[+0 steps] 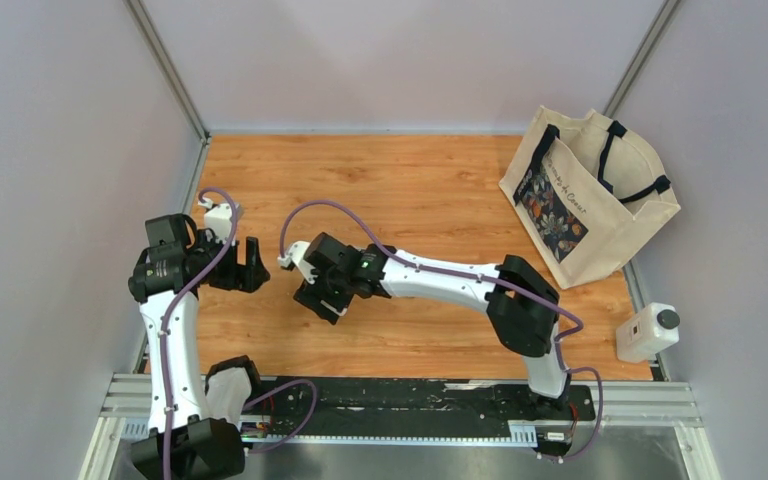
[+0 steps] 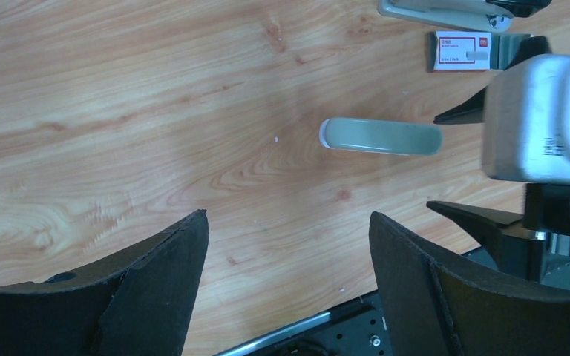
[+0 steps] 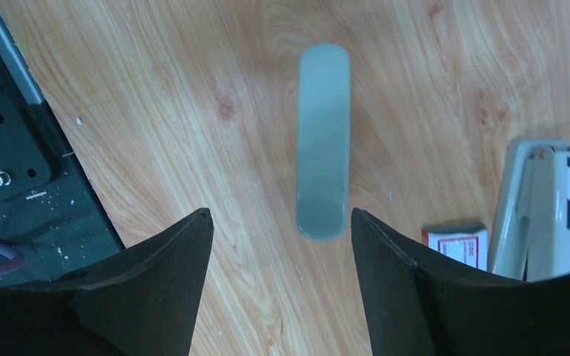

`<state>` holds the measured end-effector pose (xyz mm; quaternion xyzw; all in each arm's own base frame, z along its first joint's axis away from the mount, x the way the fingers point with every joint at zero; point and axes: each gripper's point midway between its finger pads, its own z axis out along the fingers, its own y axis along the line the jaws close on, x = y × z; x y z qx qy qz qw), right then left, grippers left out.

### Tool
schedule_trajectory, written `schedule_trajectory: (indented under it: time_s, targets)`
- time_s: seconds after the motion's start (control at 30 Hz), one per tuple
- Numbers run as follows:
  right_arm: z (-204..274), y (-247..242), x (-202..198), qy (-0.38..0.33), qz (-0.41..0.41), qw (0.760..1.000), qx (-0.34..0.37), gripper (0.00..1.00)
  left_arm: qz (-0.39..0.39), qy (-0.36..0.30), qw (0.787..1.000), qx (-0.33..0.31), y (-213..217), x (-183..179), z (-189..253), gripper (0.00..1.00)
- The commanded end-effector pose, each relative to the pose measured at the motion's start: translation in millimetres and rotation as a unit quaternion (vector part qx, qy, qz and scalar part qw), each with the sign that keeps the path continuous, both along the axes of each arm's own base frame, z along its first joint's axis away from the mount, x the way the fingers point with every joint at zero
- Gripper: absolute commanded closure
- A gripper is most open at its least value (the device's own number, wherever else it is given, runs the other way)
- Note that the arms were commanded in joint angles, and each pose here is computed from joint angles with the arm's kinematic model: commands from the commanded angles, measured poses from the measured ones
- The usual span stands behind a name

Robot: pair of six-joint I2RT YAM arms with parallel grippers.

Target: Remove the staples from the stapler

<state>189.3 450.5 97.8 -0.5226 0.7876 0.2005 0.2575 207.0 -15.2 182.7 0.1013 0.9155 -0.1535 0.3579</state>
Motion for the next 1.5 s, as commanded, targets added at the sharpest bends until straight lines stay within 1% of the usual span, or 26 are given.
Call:
schedule_trajectory:
  time_s: [0.0,0.17,0.33,0.4,0.5,0.6,0.7,0.83,0.87,0.9,0.97,1.0,1.07,1.1,1.17,1.2,1.27,1.3,1.37,1.4,1.47]
  targets:
    - [3.6,17.3,-6.9,0.017,0.031,0.999,0.002,0.29,-0.010,-0.011,1.000,0.005,1.1,1.8,1.7,0.12]
    - [-12.5,17.1,-4.1,0.018,0.026,0.999,-0.014,0.31,-0.009,-0.020,1.000,0.005,1.7,5.9,5.5,0.12]
    - [-19.1,12.5,3.5,0.002,0.017,0.999,-0.028,0.31,-0.021,-0.035,0.999,0.006,-1.7,4.5,9.1,0.12]
    - [-19.1,11.7,6.2,-0.005,0.013,0.999,-0.029,0.30,-0.023,-0.032,0.999,0.004,-2.0,4.5,8.5,0.12]
    - [-16.0,12.3,12.4,-0.020,0.005,0.999,-0.028,0.26,-0.023,-0.027,0.999,0.004,-1.4,4.6,6.8,0.12]
    - [-10.3,14.0,14.5,-0.029,0.001,0.999,-0.018,0.25,-0.023,-0.030,0.999,0.007,-0.8,4.6,7.6,0.12]
    - [-10.1,15.5,17.0,-0.031,0.000,0.999,-0.014,0.26,-0.026,-0.031,0.999,0.009,-0.9,4.5,7.9,0.12]
    - [-26.6,15.4,15.1,-0.020,0.001,0.999,-0.032,0.31,-0.026,-0.031,0.999,0.018,1.7,4.3,8.0,0.12]
    - [-30.7,14.2,15.3,-0.017,-0.003,0.999,-0.036,0.33,-0.025,-0.029,0.999,0.021,3.6,5.4,7.9,0.12]
    - [-32.2,15.0,15.0,-0.014,-0.003,0.999,-0.037,0.38,-0.026,-0.028,0.999,0.032,6.8,6.0,7.7,0.12]
    - [-38.0,14.5,14.0,-0.008,-0.006,0.999,-0.042,0.42,-0.030,-0.021,0.999,0.038,9.4,6.4,9.4,0.12]
    - [-39.7,14.7,14.0,-0.007,-0.007,0.999,-0.044,0.47,-0.037,-0.021,0.998,0.041,9.5,6.3,10.1,0.12]
    - [-41.4,15.3,14.9,-0.001,-0.015,0.999,-0.042,0.53,-0.046,-0.024,0.998,0.042,8.2,5.6,14.0,0.12]
    - [-39.9,16.8,16.4,0.002,-0.021,0.999,-0.038,0.63,-0.046,-0.024,0.998,0.044,8.5,5.5,14.2,0.12]
    - [-36.6,17.3,21.3,0.003,-0.031,0.999,-0.032,0.73,-0.049,-0.030,0.997,0.057,11.6,7.0,14.2,0.11]
    - [-32.6,20.5,22.0,0.014,-0.051,0.998,-0.019,0.79,-0.053,-0.029,0.996,0.060,12.3,6.7,13.8,0.11]
    - [-20.3,23.5,25.7,0.020,-0.069,0.997,0.005,0.81,-0.068,-0.023,0.995,0.068,13.4,5.5,12.7,0.12]
    - [-12.9,30.3,26.2,0.028,-0.078,0.996,0.030,0.82,-0.074,-0.021,0.995,0.066,12.5,4.8,11.7,0.11]
    - [1.8,32.3,29.1,0.031,-0.096,0.993,0.058,0.84,-0.085,-0.018,0.994,0.063,10.0,2.8,9.5,0.11]
    - [14.4,36.3,32.5,0.025,-0.104,0.991,0.081,0.88,-0.090,-0.020,0.994,0.058,7.5,2.8,9.4,0.11]
    - [19.1,33.9,38.6,0.039,-0.140,0.984,0.101,0.94,-0.098,-0.022,0.994,0.051,4.1,1.1,7.3,0.11]
